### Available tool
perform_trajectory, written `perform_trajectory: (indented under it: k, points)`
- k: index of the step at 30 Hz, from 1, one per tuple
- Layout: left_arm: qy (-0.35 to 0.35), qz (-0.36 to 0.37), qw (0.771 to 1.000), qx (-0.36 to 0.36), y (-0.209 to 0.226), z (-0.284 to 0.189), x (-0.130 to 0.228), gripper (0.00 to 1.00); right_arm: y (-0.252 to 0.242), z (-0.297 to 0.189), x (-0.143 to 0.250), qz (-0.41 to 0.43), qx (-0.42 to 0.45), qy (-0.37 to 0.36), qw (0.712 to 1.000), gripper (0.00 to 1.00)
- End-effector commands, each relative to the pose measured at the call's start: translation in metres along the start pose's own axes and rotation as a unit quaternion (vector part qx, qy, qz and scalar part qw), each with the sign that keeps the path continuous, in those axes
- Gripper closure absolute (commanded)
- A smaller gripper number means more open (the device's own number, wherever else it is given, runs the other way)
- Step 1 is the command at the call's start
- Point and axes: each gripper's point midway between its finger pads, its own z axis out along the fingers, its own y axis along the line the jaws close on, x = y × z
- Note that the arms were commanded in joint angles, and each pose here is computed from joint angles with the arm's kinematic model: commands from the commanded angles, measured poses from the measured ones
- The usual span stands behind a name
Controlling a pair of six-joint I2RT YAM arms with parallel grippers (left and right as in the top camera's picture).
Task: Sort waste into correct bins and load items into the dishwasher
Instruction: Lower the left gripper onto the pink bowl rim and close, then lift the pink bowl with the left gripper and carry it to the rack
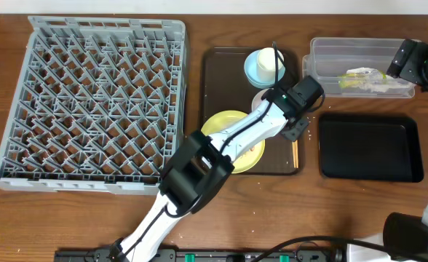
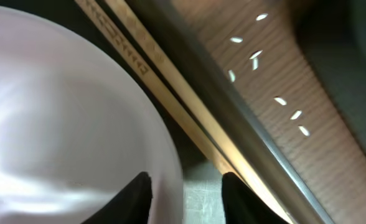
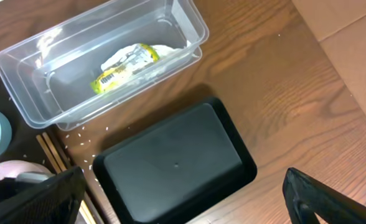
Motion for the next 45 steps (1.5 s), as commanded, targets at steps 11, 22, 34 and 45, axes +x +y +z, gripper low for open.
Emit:
perform_trajectory:
  k: [11,22,34,45]
  points:
    - [0.008,-0.026,0.997,-0.076,0.028,0.018,0.008,0.88,-0.007,0.001,0.003,-0.005,0.015,0.007,1.000,0.01]
    - [0.019,-0.028,0.999,0.013,-0.003,0.019,0.010,0.93,-0.006,0.001,0.003,-0.005,0.015,0.007,1.000,0.01]
    - [0.015,-0.116,0.988,0.105,-0.002,0.015,-0.003,0.92,-0.006,0.001,0.003,-0.005,0.015,0.007,1.000,0.01]
    - [0.026,-0.226,0.947,0.228,0.037,-0.005,-0.015,0.92,-0.006,0.001,0.003,-0.005,0.015,0.007,1.000,0.01]
